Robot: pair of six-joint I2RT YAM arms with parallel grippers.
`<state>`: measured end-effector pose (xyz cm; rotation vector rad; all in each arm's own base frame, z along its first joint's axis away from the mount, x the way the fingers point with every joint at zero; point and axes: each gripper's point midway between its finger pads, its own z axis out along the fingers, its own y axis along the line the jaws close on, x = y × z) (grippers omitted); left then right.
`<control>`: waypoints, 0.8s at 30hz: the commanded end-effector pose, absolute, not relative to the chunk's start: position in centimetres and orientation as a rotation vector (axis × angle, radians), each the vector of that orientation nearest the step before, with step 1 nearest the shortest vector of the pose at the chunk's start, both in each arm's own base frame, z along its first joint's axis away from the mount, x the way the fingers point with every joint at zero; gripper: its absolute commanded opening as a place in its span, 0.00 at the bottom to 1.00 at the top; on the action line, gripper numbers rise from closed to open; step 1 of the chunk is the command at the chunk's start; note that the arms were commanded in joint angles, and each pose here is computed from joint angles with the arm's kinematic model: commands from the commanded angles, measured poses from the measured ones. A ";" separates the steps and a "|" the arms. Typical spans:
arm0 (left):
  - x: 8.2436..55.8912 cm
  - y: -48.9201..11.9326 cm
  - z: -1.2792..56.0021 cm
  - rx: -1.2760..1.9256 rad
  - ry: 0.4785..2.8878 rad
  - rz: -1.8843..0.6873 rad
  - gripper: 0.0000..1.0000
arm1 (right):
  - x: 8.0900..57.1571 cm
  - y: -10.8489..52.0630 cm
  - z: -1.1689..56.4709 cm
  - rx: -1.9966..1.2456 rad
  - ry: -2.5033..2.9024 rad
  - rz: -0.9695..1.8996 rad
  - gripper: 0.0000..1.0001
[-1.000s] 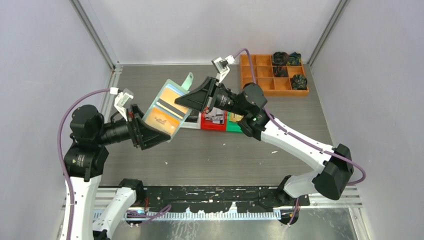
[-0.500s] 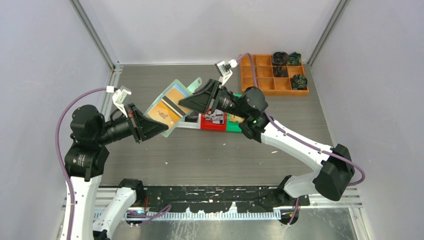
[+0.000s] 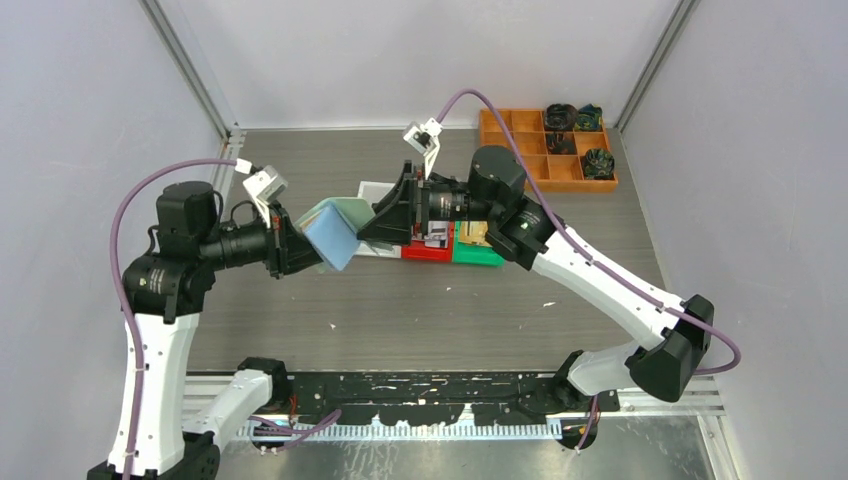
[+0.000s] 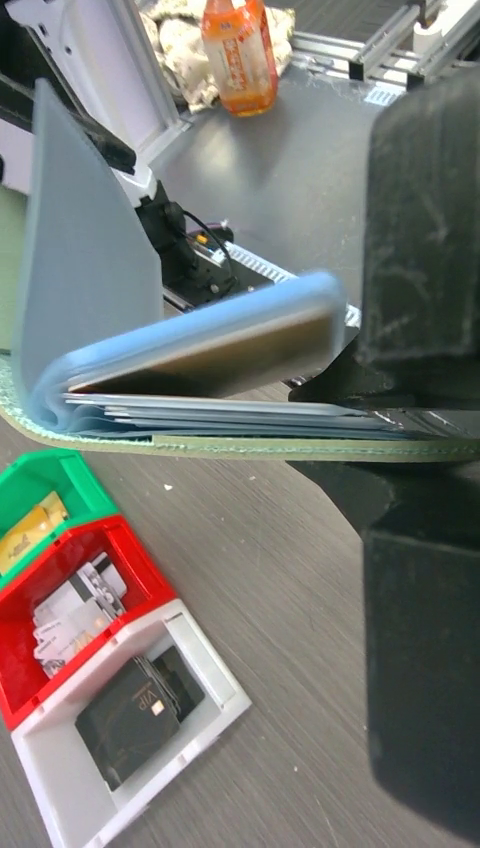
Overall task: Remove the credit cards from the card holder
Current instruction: Remove the credit card from the card holder.
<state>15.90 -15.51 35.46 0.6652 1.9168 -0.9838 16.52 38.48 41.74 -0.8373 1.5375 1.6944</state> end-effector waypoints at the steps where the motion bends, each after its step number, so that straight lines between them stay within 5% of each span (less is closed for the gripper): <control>1: 15.5 -15.0 35.7 0.749 1.899 -0.915 0.00 | 17.4 38.0 41.2 -0.911 1.558 1.495 0.66; 7: 18.6 -12.0 33.3 0.715 1.968 -0.624 0.00 | 16.7 39.5 41.8 -0.889 1.475 1.441 0.99; 15: 21.2 -3.6 29.2 1.259 1.921 0.147 0.00 | 21.9 42.0 39.2 -0.594 1.551 1.378 1.00; 24: 18.4 -4.8 29.1 1.369 1.903 0.036 0.00 | 21.8 43.0 37.0 -0.699 1.588 1.377 1.00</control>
